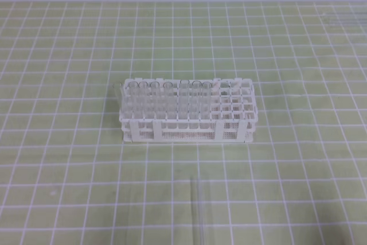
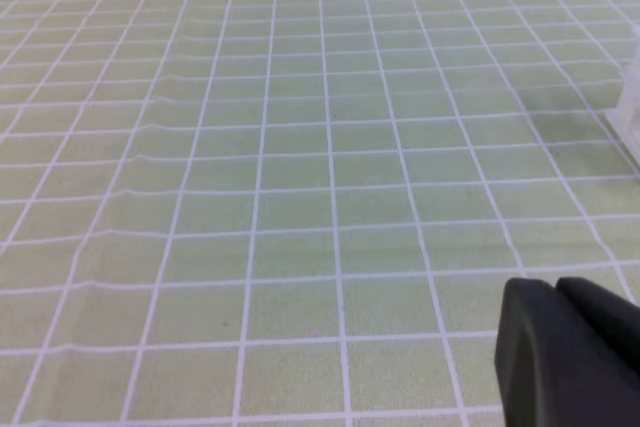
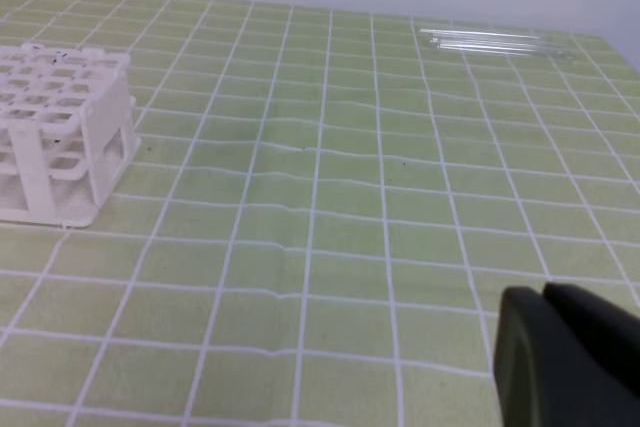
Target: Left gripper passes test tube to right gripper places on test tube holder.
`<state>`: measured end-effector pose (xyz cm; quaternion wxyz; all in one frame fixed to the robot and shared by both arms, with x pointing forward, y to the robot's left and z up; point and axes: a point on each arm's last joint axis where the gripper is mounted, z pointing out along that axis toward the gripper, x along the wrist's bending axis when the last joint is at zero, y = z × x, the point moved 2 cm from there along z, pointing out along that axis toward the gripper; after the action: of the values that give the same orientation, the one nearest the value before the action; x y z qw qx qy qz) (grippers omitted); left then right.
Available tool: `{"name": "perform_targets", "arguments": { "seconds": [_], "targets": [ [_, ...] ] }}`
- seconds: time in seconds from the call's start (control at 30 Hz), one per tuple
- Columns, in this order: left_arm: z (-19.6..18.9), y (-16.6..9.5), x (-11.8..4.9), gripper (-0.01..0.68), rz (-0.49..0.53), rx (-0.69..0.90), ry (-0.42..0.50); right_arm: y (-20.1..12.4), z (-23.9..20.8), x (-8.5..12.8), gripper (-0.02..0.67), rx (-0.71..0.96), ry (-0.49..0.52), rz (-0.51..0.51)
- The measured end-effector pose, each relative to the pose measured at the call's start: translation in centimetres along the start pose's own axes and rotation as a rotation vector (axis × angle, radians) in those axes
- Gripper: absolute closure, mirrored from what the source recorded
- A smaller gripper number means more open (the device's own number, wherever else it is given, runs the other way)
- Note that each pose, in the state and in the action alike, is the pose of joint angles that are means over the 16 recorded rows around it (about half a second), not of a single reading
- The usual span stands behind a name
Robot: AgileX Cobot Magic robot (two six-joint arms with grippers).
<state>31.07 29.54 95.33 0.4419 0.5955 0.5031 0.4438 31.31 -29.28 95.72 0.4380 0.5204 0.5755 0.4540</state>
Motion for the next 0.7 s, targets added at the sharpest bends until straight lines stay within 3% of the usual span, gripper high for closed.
{"name": "perform_targets", "arguments": {
  "seconds": [0.7],
  "targets": [
    [-0.02,0.34,0.18,0.675,0.032,-0.028,0.017,0.0,0.0,0.0,0.666,0.0,0.0,0.0]
  ]
}}
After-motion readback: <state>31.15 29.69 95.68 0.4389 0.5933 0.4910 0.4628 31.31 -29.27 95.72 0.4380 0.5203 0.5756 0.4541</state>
